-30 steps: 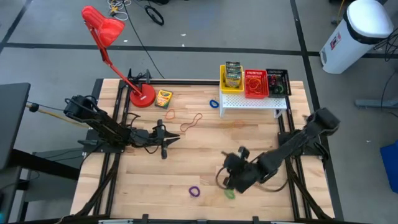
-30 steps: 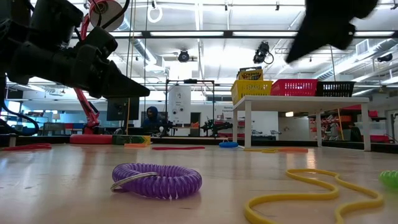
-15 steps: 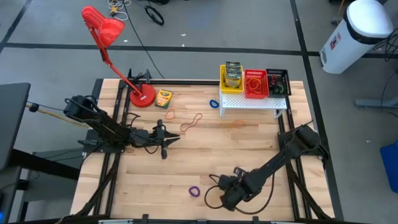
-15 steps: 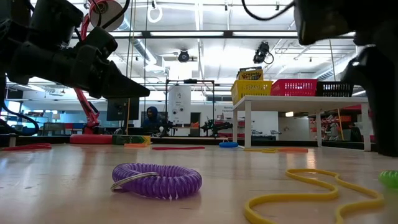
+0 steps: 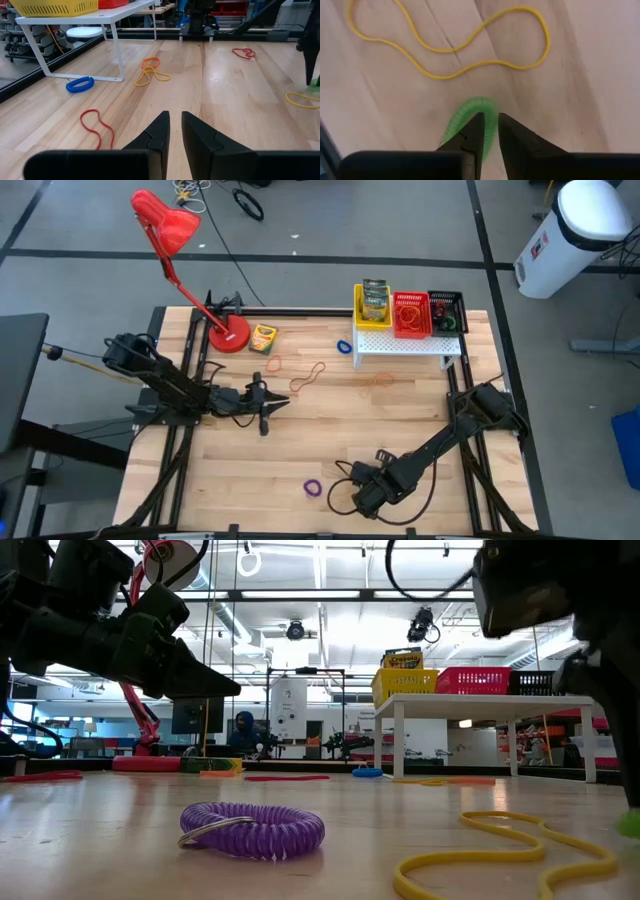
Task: Pick & Place Office Desk Supplies
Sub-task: Put the green spring keychain on the black basket, then put the orange rubber band on the red basket
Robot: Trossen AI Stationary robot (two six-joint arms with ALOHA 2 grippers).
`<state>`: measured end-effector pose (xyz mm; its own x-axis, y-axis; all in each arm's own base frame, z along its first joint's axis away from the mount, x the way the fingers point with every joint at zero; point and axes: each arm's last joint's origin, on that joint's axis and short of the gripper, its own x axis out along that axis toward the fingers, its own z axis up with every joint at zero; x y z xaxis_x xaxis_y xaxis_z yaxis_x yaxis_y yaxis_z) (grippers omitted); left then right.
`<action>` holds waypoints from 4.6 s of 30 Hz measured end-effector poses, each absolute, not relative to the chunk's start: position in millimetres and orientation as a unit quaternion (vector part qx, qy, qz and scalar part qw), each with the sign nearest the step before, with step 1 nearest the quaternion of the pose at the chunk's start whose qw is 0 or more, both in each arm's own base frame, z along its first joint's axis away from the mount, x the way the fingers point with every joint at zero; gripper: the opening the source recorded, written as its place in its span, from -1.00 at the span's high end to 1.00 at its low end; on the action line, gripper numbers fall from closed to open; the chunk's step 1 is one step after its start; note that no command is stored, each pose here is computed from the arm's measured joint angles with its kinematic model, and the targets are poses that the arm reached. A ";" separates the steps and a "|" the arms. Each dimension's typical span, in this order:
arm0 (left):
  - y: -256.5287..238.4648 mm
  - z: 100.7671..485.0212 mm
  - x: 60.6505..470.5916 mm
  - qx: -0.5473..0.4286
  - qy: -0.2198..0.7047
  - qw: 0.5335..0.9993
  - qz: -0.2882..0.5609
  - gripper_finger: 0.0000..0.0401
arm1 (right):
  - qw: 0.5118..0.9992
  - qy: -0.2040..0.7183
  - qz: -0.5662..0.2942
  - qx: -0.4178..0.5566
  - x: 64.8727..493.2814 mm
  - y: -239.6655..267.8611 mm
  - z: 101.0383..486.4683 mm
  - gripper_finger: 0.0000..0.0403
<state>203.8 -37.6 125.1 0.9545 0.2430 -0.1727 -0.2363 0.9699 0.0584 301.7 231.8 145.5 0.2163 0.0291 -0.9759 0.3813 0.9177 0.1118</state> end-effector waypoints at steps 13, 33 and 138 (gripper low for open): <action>-37.6 125.1 203.8 0.019 0.090 0.988 0.121 0.73 | 0.751 0.632 -0.109 0.159 304.1 227.4 140.8 0.81; -37.6 125.2 203.8 0.018 0.089 0.988 0.121 0.73 | 0.726 0.524 -0.441 0.054 216.6 20.0 321.0 0.97; 93.2 130.1 223.9 0.008 0.516 0.838 0.177 0.30 | 0.981 0.074 -0.181 0.014 185.6 84.3 196.7 0.96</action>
<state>223.9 93.2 130.1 0.4049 0.3045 -0.8622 -0.2878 0.9374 0.1959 185.6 84.3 196.7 0.9233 -0.3535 -0.1505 0.3577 0.9338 0.0013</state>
